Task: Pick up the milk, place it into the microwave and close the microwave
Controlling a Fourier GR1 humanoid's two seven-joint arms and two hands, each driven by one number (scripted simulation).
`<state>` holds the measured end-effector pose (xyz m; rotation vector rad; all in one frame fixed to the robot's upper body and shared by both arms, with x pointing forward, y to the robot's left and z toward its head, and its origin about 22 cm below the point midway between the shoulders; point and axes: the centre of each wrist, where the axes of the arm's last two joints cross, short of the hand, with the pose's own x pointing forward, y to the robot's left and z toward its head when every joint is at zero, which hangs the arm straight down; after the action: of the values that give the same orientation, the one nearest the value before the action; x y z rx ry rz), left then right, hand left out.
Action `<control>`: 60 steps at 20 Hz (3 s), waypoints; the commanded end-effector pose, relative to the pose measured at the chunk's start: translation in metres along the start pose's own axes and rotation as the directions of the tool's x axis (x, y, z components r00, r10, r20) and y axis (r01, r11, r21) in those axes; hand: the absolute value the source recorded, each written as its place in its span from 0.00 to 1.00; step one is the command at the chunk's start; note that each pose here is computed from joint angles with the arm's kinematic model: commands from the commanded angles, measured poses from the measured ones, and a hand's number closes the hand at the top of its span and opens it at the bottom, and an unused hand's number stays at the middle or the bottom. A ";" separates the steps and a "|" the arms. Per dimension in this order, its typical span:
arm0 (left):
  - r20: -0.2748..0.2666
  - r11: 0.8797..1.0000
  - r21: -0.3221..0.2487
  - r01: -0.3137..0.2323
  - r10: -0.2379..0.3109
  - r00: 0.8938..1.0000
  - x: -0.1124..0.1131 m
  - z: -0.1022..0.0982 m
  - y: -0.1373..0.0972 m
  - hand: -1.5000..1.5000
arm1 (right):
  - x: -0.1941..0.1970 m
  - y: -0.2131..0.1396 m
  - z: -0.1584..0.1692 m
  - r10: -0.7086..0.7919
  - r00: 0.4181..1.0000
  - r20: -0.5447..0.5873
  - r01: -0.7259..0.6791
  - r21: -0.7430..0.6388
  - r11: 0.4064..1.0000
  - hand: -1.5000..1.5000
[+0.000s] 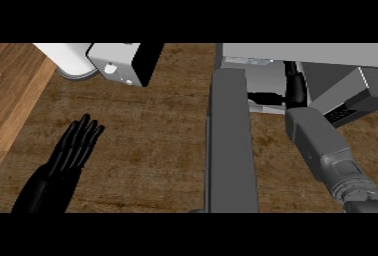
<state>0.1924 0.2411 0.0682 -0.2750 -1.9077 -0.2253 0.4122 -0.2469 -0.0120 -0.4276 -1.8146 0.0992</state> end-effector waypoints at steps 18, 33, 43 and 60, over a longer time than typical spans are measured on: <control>-0.109 0.945 -0.324 0.031 -0.070 0.992 -0.060 -0.042 -0.034 1.00 | -0.063 0.007 0.092 -0.245 0.970 0.009 0.241 0.140 0.960 0.00; -0.228 0.843 -0.537 0.022 -0.171 0.958 -0.115 -0.056 -0.085 1.00 | -0.071 -0.034 0.174 -0.249 0.968 0.038 0.240 0.164 0.957 0.00; -0.215 0.755 -0.655 0.006 -0.194 0.957 -0.138 -0.045 -0.156 1.00 | -0.015 -0.106 0.197 -0.233 0.967 0.108 0.219 0.129 0.967 0.00; -0.178 0.925 -0.376 0.054 -0.129 0.976 -0.123 -0.068 -0.211 1.00 | 0.058 -0.129 0.184 -0.410 0.897 0.163 0.343 0.327 0.881 0.00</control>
<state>0.2303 0.0243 -0.0410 -0.3887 -1.6181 -0.7308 0.1925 -0.3205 0.0114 0.0946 -2.0226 0.1037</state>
